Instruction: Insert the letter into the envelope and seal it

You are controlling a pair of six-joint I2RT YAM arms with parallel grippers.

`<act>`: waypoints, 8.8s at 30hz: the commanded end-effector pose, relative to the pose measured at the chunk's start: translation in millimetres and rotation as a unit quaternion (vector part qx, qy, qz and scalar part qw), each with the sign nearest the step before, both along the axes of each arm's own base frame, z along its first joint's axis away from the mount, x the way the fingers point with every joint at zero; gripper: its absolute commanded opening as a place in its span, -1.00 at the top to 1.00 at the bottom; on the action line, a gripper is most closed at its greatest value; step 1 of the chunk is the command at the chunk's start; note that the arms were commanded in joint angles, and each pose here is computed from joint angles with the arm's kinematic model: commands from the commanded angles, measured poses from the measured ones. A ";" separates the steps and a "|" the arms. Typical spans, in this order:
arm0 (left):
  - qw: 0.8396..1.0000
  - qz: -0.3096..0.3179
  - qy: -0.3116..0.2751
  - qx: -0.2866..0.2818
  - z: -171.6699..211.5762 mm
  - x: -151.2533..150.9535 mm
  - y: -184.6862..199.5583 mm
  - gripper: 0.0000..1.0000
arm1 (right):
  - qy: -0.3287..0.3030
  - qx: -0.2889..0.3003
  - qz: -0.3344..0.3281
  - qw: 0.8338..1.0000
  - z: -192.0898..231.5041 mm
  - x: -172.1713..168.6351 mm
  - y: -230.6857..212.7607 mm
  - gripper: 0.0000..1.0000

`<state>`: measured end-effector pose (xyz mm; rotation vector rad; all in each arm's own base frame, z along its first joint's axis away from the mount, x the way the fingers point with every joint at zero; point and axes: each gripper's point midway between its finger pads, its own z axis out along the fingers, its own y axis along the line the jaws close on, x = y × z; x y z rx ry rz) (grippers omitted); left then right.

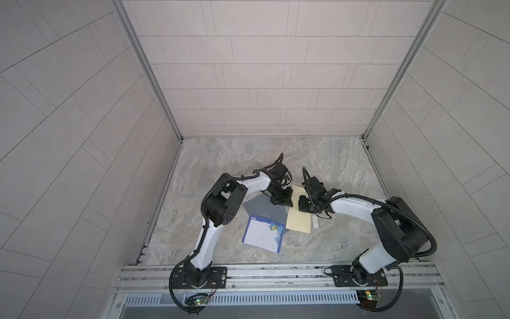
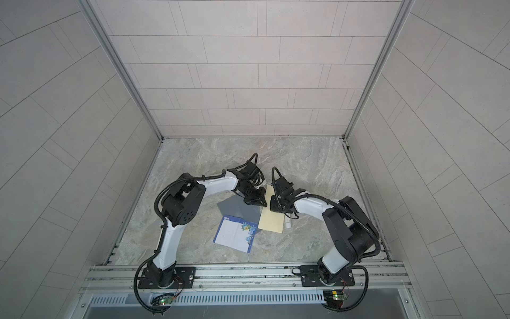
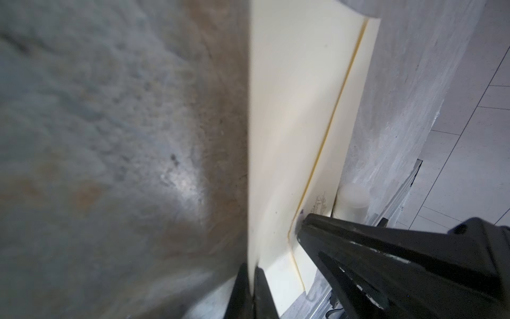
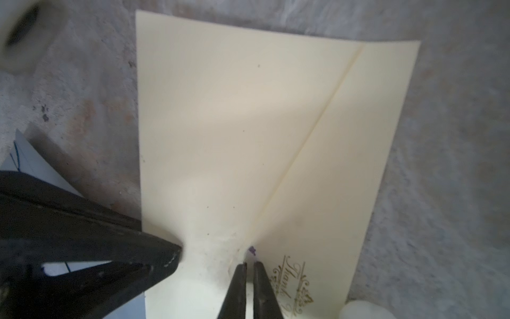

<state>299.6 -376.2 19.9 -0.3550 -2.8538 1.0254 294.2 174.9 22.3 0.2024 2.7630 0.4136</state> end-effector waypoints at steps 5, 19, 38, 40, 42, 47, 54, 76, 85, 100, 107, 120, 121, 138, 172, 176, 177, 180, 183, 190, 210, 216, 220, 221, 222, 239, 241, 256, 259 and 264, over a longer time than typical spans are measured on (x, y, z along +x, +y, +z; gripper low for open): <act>1.000 0.001 -0.008 0.013 -1.4 -1.1 5.4 1.00 | 0.073 -0.056 0.008 0.996 -33.3 -28.1 -3.2 0.77; 1.000 0.001 -0.011 0.016 -0.6 -1.7 7.5 1.00 | 0.062 -0.064 0.017 0.996 -12.8 -20.0 -1.4 0.86; 1.000 0.006 -0.012 0.022 -1.2 -1.3 9.6 1.00 | 0.116 -0.064 0.025 0.991 -24.5 -55.5 -10.6 0.89; 1.000 0.006 -0.011 0.022 -1.6 -1.2 9.3 1.00 | 0.120 -0.066 0.028 0.990 -24.3 -58.5 -12.0 0.90; 1.000 0.008 -0.011 0.022 -1.7 -0.8 9.7 1.00 | 0.122 -0.066 0.030 0.990 -24.5 -61.1 -12.7 0.90; 1.000 0.008 -0.012 0.022 -1.1 -0.4 9.8 1.00 | 0.111 -0.055 0.039 0.992 -21.1 -61.1 -8.3 0.92; 1.000 0.007 -0.012 0.025 -2.1 -0.9 10.1 1.00 | 0.026 -0.055 0.043 0.997 15.8 -38.8 -5.3 0.92; 1.000 0.005 -0.017 0.022 0.9 -0.2 9.4 1.00 | 0.091 -0.067 0.039 0.993 -31.6 -45.5 0.4 0.93; 0.999 0.006 -0.021 0.023 2.2 0.7 10.3 1.00 | 0.088 -0.073 0.037 0.993 -32.9 -38.8 1.5 0.93; 0.995 0.058 -0.049 -0.068 64.6 45.5 -3.8 1.00 | -0.130 -0.021 -0.005 0.991 95.3 34.2 -0.5 0.81; 0.992 0.080 -0.076 -0.065 85.0 87.6 13.1 1.00 | -0.165 -0.021 -0.057 0.985 117.8 17.1 -41.7 0.78; 0.977 0.139 -0.147 -0.062 109.6 149.7 25.7 -0.64 | -0.150 0.059 0.004 0.987 100.0 -22.7 -14.9 0.13; 0.975 0.139 -0.164 -0.061 120.6 148.7 30.6 -0.72 | -0.148 0.062 0.015 0.987 98.8 -24.4 -8.5 0.05; 0.982 0.096 -0.095 0.135 82.2 -51.8 191.9 -0.85 | -0.037 0.106 0.301 0.947 58.7 -80.7 133.1 -0.21; 0.970 0.001 0.040 0.240 -20.9 -131.9 196.8 0.66 | 0.110 0.111 0.380 0.912 5.6 -123.2 144.8 -0.19; 0.976 -0.011 0.031 0.214 -14.4 -127.7 182.5 0.67 | 0.088 0.150 0.373 0.911 19.6 -107.3 158.2 -0.19; 0.977 -0.012 0.028 0.209 -11.9 -126.1 180.4 0.67 | 0.080 0.164 0.371 0.910 25.3 -103.9 161.6 -0.20; 0.981 -0.016 0.020 0.191 -4.6 -122.3 172.9 0.68 | 0.061 0.195 0.376 0.904 41.4 -99.9 169.5 -0.20; 0.985 -0.018 0.015 0.170 2.9 -118.6 164.3 0.69 | 0.043 0.216 0.384 0.897 57.6 -98.6 173.4 -0.20; 0.990 -0.022 0.005 0.136 13.9 -110.3 149.4 0.69 | 0.036 0.237 0.390 0.889 69.7 -100.3 178.1 -0.20; 0.997 -0.029 -0.027 0.065 48.7 -100.0 125.8 0.69 | 0.013 0.217 0.372 0.903 82.2 -88.4 176.1 -0.20; 0.997 -0.024 -0.038 0.060 55.6 -96.9 124.9 0.69 | 0.014 0.162 0.355 0.921 69.2 -82.6 160.5 0.07; 0.997 -0.019 -0.048 0.062 60.6 -92.1 125.3 0.69 | 0.014 0.136 0.344 0.929 60.6 -81.2 150.1 0.50; 0.997 -0.016 -0.052 0.063 62.6 -90.3 125.8 0.69 | 0.013 0.131 0.341 0.931 58.9 -81.3 147.4 0.59; 0.996 -0.012 -0.057 0.063 65.0 -87.9 126.4 0.69 | 0.011 0.128 0.337 0.933 58.7 -81.1 144.6 0.67; 0.986 0.121 -0.110 -0.040 121.8 -34.7 146.6 -0.31 | -0.107 0.227 0.246 0.936 144.1 -32.8 95.7 1.00; 0.985 0.151 -0.088 -0.005 103.7 -36.0 165.1 -0.31 | -0.097 0.218 0.244 0.940 134.0 -26.3 100.6 1.00; 0.970 0.144 -0.005 0.197 17.1 -78.7 229.7 -0.04 | -0.019 0.091 0.164 0.982 40.6 11.4 92.6 1.00; 0.969 0.140 -0.002 0.204 10.7 -73.6 228.7 -0.02 | -0.005 0.043 0.185 0.982 28.3 1.4 91.6 1.00; 0.969 0.121 -0.010 0.217 3.3 -64.5 223.4 0.01 | 0.010 0.008 0.213 0.977 13.1 -12.3 102.1 1.00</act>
